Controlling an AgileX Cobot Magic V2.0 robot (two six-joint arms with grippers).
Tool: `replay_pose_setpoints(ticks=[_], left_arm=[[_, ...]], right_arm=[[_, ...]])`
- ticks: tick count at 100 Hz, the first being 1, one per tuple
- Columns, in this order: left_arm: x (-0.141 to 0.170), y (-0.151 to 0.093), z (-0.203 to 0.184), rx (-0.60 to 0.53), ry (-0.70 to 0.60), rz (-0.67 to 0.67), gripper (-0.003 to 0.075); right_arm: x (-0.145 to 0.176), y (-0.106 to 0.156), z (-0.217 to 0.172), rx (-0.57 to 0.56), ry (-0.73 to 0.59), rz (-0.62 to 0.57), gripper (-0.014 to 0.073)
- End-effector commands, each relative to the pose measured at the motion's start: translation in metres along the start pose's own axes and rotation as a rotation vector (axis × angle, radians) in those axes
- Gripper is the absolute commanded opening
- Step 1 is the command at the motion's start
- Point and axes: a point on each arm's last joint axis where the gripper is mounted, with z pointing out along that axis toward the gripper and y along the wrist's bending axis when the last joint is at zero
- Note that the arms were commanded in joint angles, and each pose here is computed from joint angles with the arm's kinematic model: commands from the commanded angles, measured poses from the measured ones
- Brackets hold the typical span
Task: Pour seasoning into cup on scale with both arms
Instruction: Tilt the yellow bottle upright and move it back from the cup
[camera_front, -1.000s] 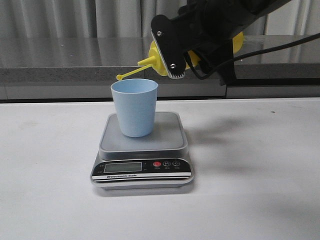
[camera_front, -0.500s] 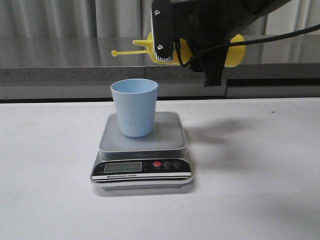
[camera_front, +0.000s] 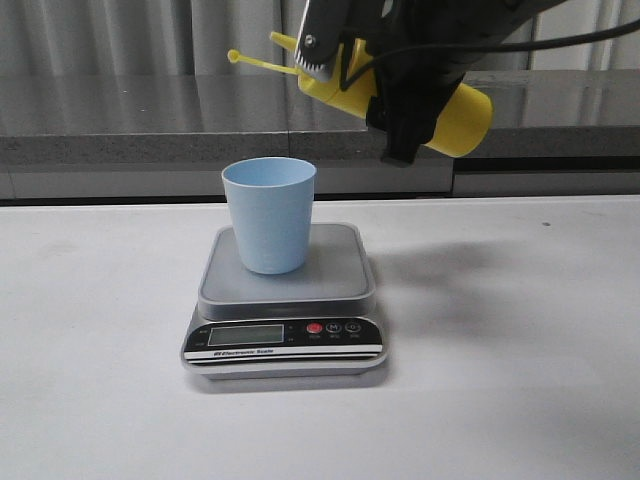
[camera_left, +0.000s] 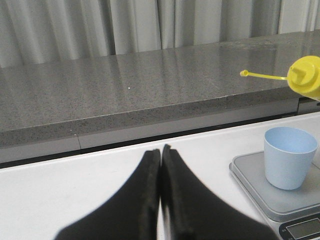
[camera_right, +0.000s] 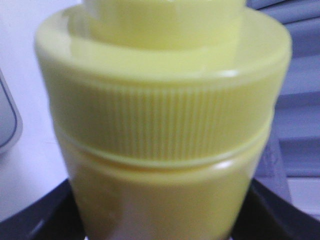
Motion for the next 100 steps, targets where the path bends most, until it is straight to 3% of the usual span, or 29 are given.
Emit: replay_pose_setpoints(ticks=[1, 25, 56, 75, 100], left_arm=[[-0.014, 0.001, -0.001, -0.008, -0.092, -0.007, -0.0018], [-0.014, 0.001, -0.001, -0.008, -0.092, -0.007, -0.0018], [-0.014, 0.001, -0.001, -0.008, -0.092, -0.007, -0.0018], [-0.014, 0.001, -0.001, -0.008, -0.092, -0.007, -0.0018], [-0.014, 0.001, -0.001, -0.008, -0.092, -0.007, -0.0018]], right_arm=[[-0.007, -0.037, -0.025, 0.062, -0.073, 0.122, 0.0223], [0.010, -0.072, -0.045, 0.016, -0.199, 0.490, 0.0223], [0.039, -0.102, -0.050, 0.049, -0.405, 0.811, 0.0223], [0.069, -0.083, -0.048, 0.078, -0.512, 0.913, 0.0223], [0.108, -0.031, -0.054, 0.081, -0.543, 0.936, 0.0223]])
